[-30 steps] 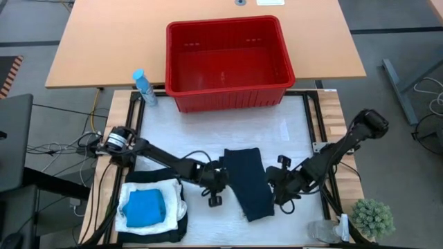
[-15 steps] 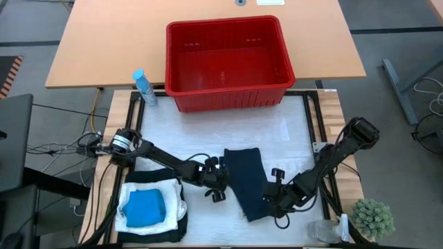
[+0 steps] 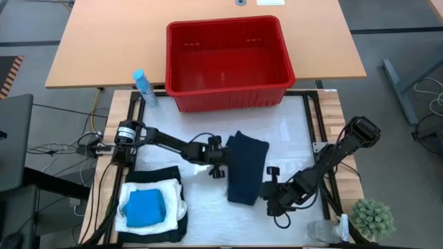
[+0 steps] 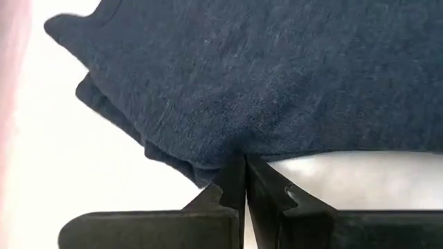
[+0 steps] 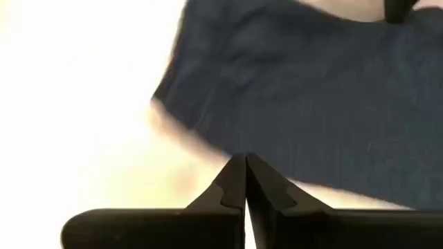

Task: Fold Laundry from Bin
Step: Fold the gray shorts from the red bin

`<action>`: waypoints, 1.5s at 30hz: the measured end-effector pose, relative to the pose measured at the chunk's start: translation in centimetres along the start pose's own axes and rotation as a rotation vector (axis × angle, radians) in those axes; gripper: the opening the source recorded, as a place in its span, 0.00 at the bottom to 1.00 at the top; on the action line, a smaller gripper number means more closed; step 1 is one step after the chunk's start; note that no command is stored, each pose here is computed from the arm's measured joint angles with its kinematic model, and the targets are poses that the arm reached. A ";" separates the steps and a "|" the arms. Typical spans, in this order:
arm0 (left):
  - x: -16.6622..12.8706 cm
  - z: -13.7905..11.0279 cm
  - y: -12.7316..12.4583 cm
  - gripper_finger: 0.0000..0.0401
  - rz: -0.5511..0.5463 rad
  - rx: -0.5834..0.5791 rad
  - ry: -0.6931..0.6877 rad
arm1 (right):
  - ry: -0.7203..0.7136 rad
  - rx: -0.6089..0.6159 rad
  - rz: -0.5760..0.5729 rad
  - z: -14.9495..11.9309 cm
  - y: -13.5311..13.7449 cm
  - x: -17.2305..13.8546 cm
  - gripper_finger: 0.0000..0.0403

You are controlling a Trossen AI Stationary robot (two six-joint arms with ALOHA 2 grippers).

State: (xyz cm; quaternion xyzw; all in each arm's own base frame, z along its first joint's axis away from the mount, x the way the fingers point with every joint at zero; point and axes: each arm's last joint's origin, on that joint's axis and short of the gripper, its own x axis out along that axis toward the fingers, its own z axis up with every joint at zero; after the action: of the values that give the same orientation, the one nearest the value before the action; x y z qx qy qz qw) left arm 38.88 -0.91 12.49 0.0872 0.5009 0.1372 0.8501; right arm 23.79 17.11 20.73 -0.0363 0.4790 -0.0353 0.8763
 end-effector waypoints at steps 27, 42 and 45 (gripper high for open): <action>-3.9 4.6 2.0 0.00 -0.145 0.084 -0.379 | -0.005 -0.139 -0.110 -0.3 -6.5 5.3 0.04; 1.2 3.6 0.7 0.00 -0.179 0.121 -0.357 | -0.023 0.055 -0.108 -2.0 -6.1 8.7 0.04; 1.2 3.5 0.7 0.00 -0.173 0.157 -0.354 | -0.020 0.069 -0.088 -1.9 -5.6 9.8 0.04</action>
State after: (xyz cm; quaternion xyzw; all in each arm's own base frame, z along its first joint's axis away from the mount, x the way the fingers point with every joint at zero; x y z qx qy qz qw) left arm 42.45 0.07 13.38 0.1328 0.3585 0.0068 0.9240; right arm 27.34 10.51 12.01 -0.0276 0.4667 -0.0901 0.8794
